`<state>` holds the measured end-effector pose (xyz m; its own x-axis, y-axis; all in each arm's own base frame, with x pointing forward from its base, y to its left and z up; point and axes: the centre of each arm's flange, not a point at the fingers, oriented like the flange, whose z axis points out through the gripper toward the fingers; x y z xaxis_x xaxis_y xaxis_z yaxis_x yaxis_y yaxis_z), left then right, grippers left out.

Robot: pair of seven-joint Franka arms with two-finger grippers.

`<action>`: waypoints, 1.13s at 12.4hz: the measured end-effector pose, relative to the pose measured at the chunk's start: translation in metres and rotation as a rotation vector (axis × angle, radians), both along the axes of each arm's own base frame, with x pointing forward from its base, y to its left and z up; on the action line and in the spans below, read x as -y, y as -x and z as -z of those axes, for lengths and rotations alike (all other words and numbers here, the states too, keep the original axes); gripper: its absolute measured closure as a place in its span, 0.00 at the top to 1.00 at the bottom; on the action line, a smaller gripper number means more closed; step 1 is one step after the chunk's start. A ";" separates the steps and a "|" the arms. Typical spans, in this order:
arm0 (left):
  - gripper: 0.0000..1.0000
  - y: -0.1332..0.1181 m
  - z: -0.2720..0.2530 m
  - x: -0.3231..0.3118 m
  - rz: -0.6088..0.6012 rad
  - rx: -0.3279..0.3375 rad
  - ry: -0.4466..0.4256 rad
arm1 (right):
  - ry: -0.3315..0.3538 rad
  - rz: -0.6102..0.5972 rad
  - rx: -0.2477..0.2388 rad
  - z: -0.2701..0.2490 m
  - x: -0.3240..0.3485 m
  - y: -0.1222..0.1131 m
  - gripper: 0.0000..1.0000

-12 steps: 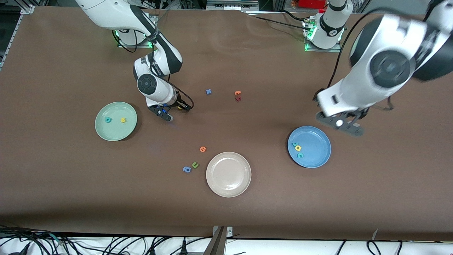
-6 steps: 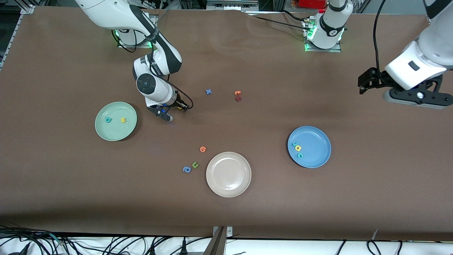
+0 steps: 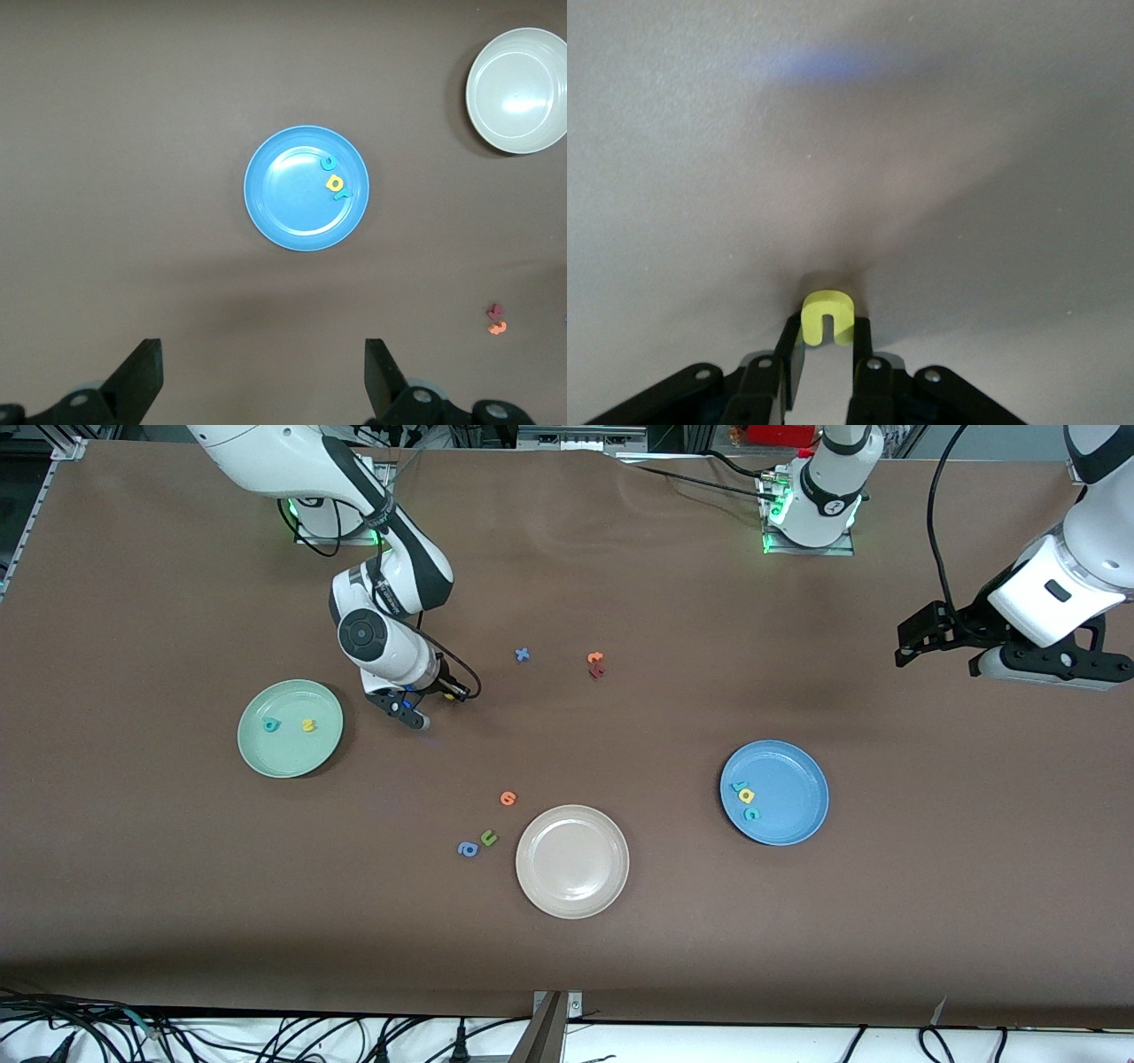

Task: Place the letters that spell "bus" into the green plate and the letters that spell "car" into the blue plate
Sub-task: 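Drop the yellow letter into the green plate with the right gripper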

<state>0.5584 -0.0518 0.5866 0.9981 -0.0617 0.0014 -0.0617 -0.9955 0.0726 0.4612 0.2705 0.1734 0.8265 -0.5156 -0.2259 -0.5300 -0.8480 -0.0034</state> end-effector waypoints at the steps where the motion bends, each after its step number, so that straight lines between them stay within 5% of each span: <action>1: 1.00 0.001 -0.001 -0.007 -0.005 -0.005 0.000 | 0.010 0.002 -0.010 -0.006 0.006 -0.004 0.26; 7: 1.00 0.008 -0.010 -0.010 0.000 -0.066 -0.010 | 0.033 -0.129 -0.132 -0.101 0.134 -0.069 0.26; 10: 1.00 0.008 -0.009 -0.008 0.013 -0.061 -0.104 | -0.003 -0.227 -0.151 -0.085 0.235 -0.078 0.26; 14: 1.00 0.009 -0.011 0.002 0.027 -0.056 -0.109 | -0.014 -0.292 -0.196 -0.044 0.278 -0.072 0.26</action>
